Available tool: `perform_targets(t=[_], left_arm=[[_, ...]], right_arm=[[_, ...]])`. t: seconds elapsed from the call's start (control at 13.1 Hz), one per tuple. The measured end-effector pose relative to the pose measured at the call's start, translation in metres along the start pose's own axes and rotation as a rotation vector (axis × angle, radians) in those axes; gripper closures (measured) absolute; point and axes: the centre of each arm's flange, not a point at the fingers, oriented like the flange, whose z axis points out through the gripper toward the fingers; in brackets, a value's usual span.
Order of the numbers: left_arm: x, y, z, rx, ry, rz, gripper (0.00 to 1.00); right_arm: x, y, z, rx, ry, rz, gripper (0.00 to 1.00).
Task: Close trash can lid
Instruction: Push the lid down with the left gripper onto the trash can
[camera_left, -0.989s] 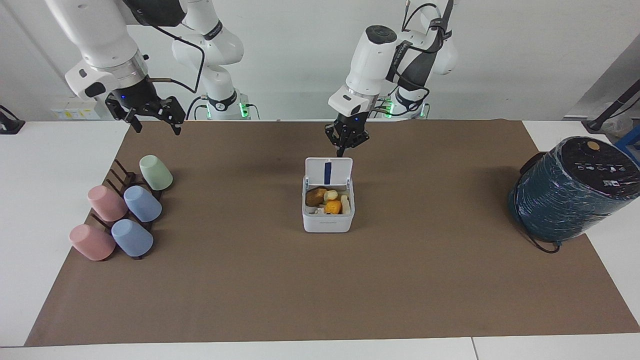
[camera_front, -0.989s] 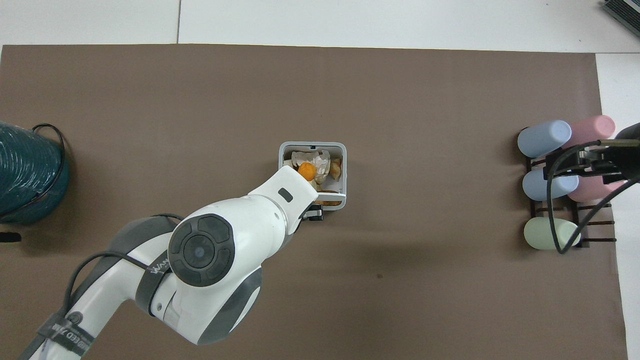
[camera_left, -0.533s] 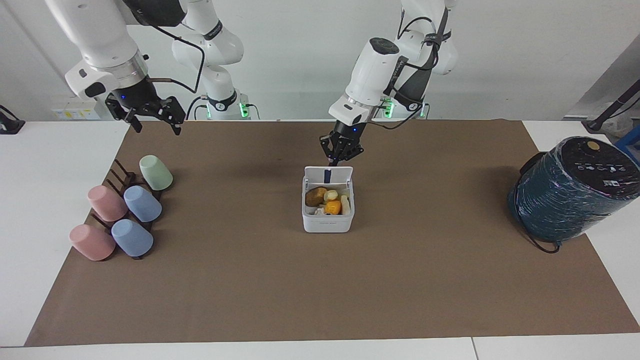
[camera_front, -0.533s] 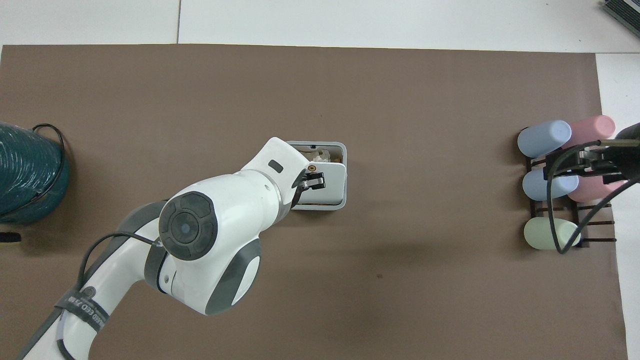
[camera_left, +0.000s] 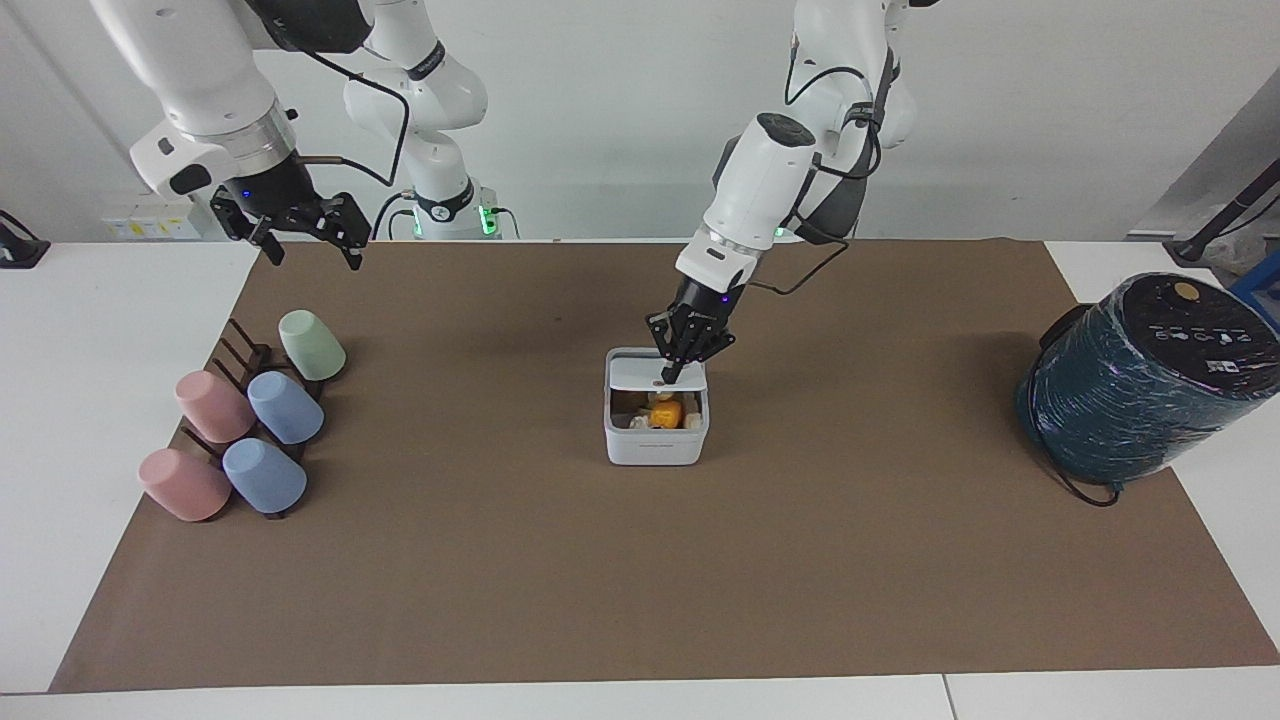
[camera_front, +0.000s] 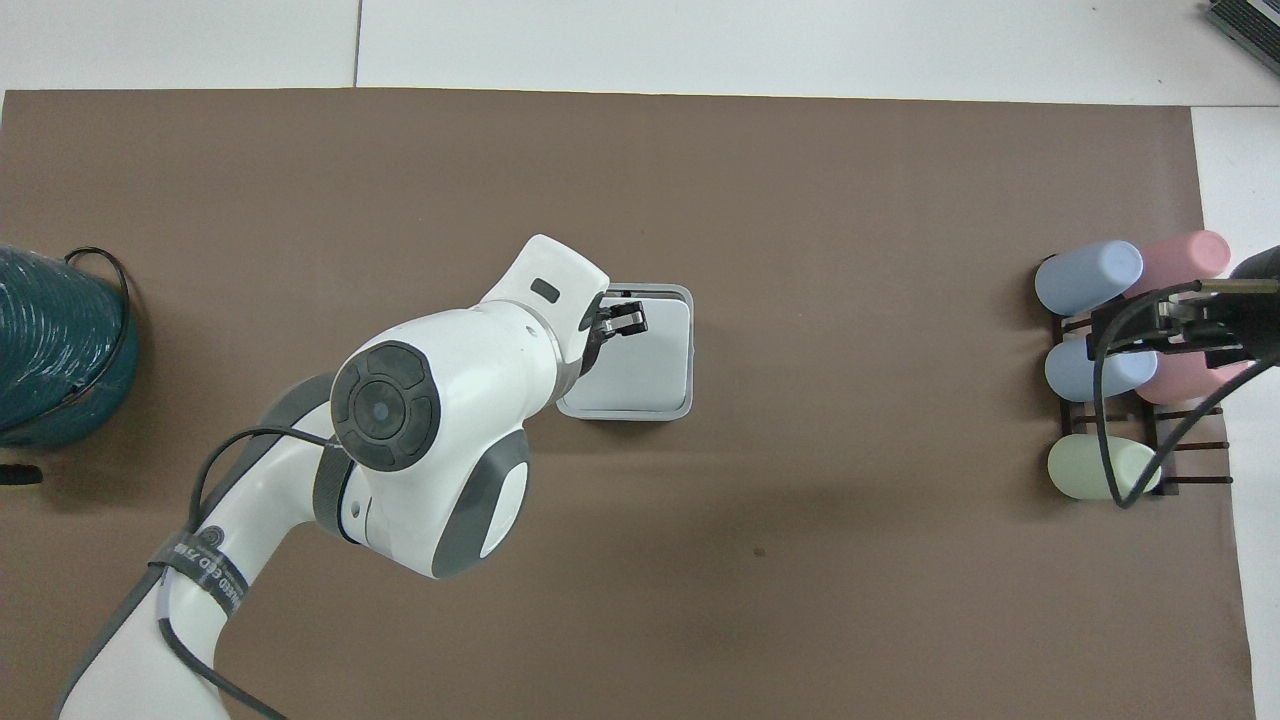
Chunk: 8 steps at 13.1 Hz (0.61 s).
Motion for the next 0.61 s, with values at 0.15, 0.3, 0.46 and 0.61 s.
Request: perform_targets(t=[0.15, 0.3, 0.46, 0.61], left_arm=[[0.001, 0.003, 0.019, 0.004, -0.006, -0.005, 0.99], [0.004, 0.003, 0.034, 0.007, 0.000, -0.009, 0.99], [0.006, 0.000, 0.043, 0.015, 0.001, -0.014, 0.99], [0.006, -0.002, 0.047, 0.017, 0.000, -0.017, 0.99]], right_arm=[[0.000, 0.000, 0.000, 0.000, 0.000, 0.000, 0.00], [0.000, 0.000, 0.000, 0.000, 0.000, 0.000, 0.00], [0.000, 0.000, 0.000, 0.000, 0.000, 0.000, 0.00], [0.000, 0.000, 0.000, 0.000, 0.000, 0.000, 0.00]])
